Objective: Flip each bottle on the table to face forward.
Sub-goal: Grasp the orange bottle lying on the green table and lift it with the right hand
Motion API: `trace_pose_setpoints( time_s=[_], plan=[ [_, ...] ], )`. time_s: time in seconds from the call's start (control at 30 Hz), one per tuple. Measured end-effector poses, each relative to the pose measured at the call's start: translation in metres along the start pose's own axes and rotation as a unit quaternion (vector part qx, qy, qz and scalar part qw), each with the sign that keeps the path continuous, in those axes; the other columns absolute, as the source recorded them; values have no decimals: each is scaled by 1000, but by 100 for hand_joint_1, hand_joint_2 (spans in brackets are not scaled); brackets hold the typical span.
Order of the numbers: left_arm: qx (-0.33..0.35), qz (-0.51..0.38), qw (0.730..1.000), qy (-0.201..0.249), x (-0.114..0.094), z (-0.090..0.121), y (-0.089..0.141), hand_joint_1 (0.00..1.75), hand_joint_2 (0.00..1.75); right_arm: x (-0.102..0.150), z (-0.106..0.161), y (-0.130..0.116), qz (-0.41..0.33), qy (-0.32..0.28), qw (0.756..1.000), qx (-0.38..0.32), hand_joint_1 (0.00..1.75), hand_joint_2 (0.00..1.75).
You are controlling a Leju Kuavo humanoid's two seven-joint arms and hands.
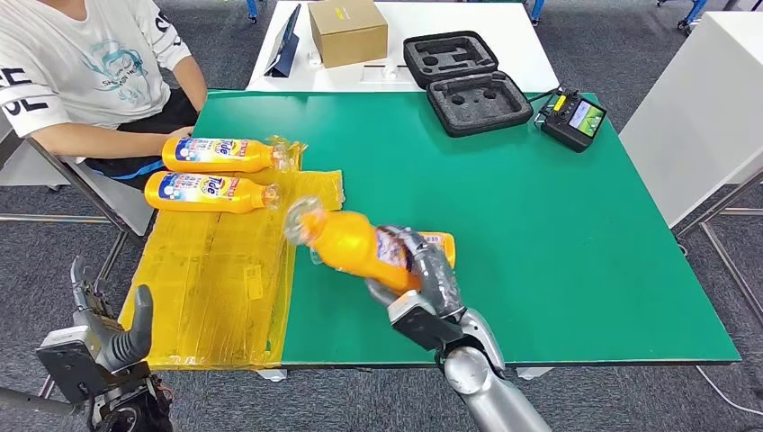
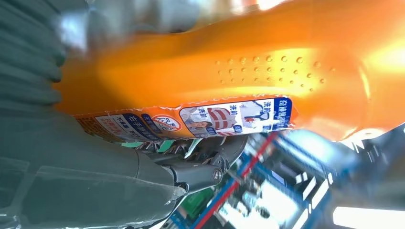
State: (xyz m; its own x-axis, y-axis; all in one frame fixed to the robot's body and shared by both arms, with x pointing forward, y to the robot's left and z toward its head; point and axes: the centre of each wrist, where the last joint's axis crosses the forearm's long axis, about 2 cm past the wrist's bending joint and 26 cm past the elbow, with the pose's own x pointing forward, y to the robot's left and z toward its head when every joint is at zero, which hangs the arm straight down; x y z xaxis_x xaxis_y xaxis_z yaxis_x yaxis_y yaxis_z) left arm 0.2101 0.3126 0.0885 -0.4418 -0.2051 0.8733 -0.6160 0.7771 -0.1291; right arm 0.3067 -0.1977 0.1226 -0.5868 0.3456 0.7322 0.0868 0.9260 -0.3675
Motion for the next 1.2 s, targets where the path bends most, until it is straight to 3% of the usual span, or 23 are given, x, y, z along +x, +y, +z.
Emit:
trace_pose_setpoints(
  time_s=[0.2, 0.43, 0.57, 0.87, 1.2],
  plan=[
    [-25, 49, 998, 25, -2, 5, -8, 0, 0, 4, 1, 8, -40, -8, 998, -55, 175, 175],
    [-82, 101, 990, 51, 3, 14, -28, 0, 0, 6, 6, 20, -57, 2, 996, -66, 175, 175],
    [-146, 133, 978, 68, 9, 24, -46, 0, 175, 5, 12, 30, -68, 16, 996, -59, 175, 175],
    [-238, 187, 949, 88, 23, 46, -80, 0, 175, 3, 27, 59, -94, 52, 994, -13, 175, 175],
    [-280, 204, 935, 78, 31, 50, -98, 0, 175, 4, 41, 89, -113, 73, 990, 50, 175, 175]
  ],
)
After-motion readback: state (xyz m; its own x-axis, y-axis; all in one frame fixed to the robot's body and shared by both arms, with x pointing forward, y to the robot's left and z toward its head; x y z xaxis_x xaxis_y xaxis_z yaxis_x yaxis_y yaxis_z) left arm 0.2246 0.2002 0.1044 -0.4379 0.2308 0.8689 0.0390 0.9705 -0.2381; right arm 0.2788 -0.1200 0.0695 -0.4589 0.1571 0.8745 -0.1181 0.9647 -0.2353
